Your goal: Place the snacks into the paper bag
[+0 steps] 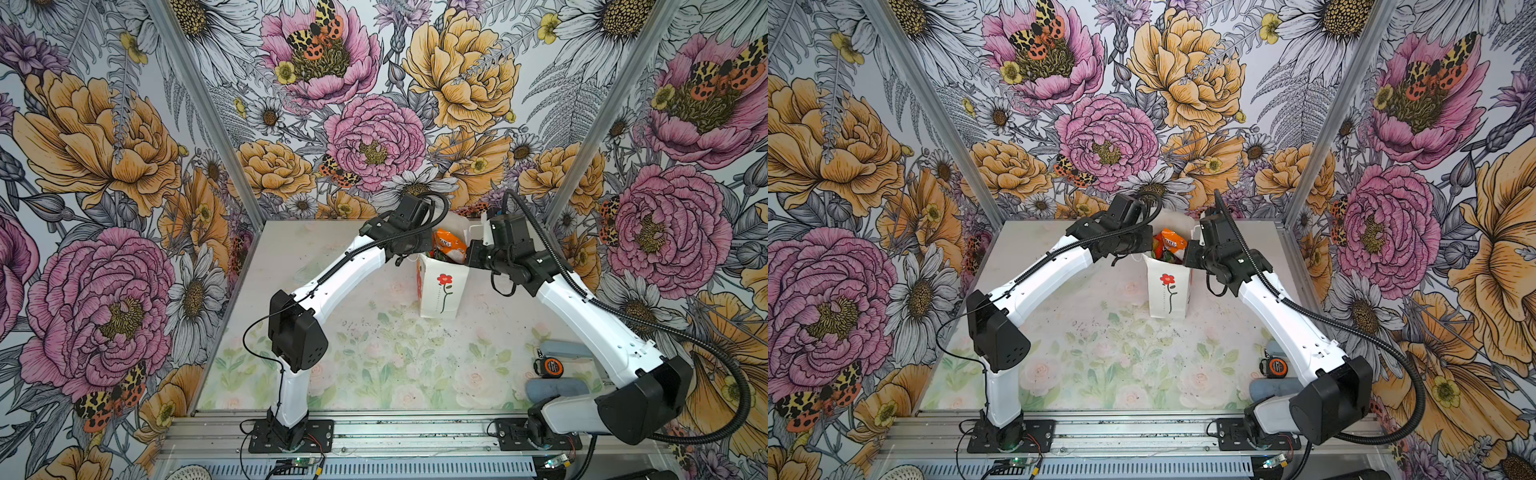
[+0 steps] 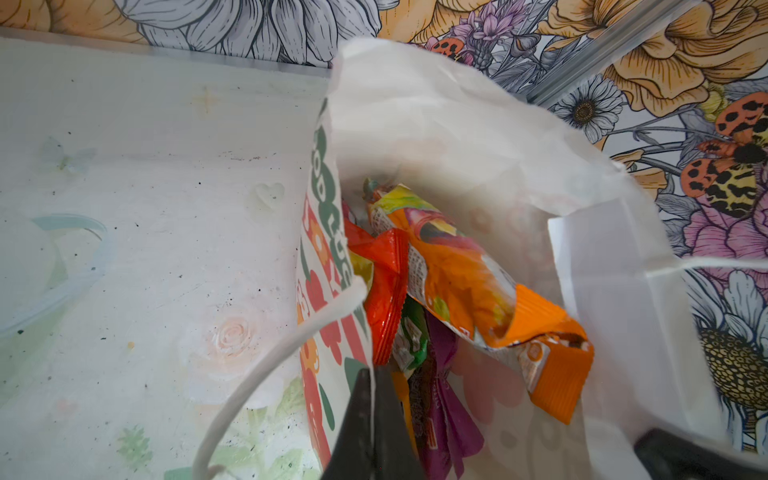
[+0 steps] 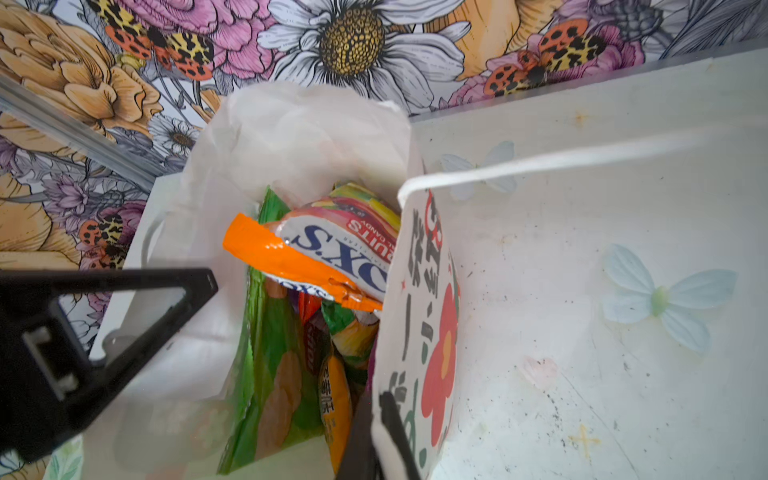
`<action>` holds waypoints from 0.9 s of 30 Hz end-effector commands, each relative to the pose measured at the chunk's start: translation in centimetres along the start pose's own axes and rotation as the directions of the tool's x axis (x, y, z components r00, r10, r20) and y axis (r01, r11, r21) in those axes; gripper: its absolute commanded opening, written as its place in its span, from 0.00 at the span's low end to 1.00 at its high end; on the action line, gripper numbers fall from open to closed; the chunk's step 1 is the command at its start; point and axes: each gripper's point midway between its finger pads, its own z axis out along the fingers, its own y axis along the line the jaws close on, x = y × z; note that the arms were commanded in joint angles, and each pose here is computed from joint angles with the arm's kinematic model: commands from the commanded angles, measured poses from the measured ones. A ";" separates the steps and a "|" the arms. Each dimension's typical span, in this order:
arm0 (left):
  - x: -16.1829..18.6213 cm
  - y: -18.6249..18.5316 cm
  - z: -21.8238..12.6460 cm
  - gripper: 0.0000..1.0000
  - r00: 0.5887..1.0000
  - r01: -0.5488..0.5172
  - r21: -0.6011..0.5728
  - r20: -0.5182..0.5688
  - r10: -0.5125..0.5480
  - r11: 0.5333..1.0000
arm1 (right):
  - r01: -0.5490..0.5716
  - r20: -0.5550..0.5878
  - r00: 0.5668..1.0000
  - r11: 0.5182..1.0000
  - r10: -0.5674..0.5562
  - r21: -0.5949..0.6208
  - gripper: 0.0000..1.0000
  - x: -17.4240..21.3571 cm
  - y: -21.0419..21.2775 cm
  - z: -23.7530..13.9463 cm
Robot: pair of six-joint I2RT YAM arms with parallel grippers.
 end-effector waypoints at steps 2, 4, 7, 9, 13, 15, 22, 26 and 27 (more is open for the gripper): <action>-5.4 -4.6 -7.7 0.00 0.945 -0.150 -0.004 0.293 0.144 0.989 | 0.034 0.227 0.974 0.992 -0.005 -0.124 0.00 -7.8 4.2 -4.1; -4.9 -4.9 -8.7 0.00 0.930 -0.187 -0.036 0.314 0.188 0.982 | 0.039 0.217 0.976 0.988 -0.005 -0.152 0.00 -7.5 5.3 -4.0; -4.4 -3.8 -9.9 0.00 0.931 -0.160 -0.019 0.330 0.157 0.987 | 0.051 0.175 0.984 0.986 -0.023 -0.159 0.00 -5.7 6.3 -2.7; -3.5 -2.7 -9.1 0.00 0.944 -0.136 0.017 0.306 0.124 0.991 | 0.046 0.140 0.990 0.987 -0.025 -0.153 0.00 -4.1 6.3 -1.4; -1.7 -0.6 -7.4 0.00 0.965 -0.094 0.040 0.251 0.081 0.995 | 0.029 0.085 0.996 0.988 -0.016 -0.149 0.00 -1.6 6.2 0.6; -1.1 -0.1 -6.8 0.00 0.971 -0.085 0.052 0.230 0.071 0.995 | 0.028 0.066 0.998 0.988 -0.019 -0.149 0.00 -0.9 6.3 1.2; 0.1 0.4 -5.6 0.02 0.982 -0.075 0.071 0.179 0.061 0.995 | 0.032 0.062 0.998 0.989 -0.023 -0.146 0.00 -0.6 6.5 1.5; -0.2 1.4 -6.1 0.13 0.980 -0.045 0.060 0.195 0.032 0.997 | 0.037 0.078 0.997 0.988 -0.025 -0.151 0.07 -1.1 6.7 1.0; -0.4 1.6 -6.3 0.15 0.979 -0.036 0.060 0.203 0.023 0.998 | 0.038 0.081 0.996 0.988 -0.026 -0.152 0.13 -1.2 6.7 0.8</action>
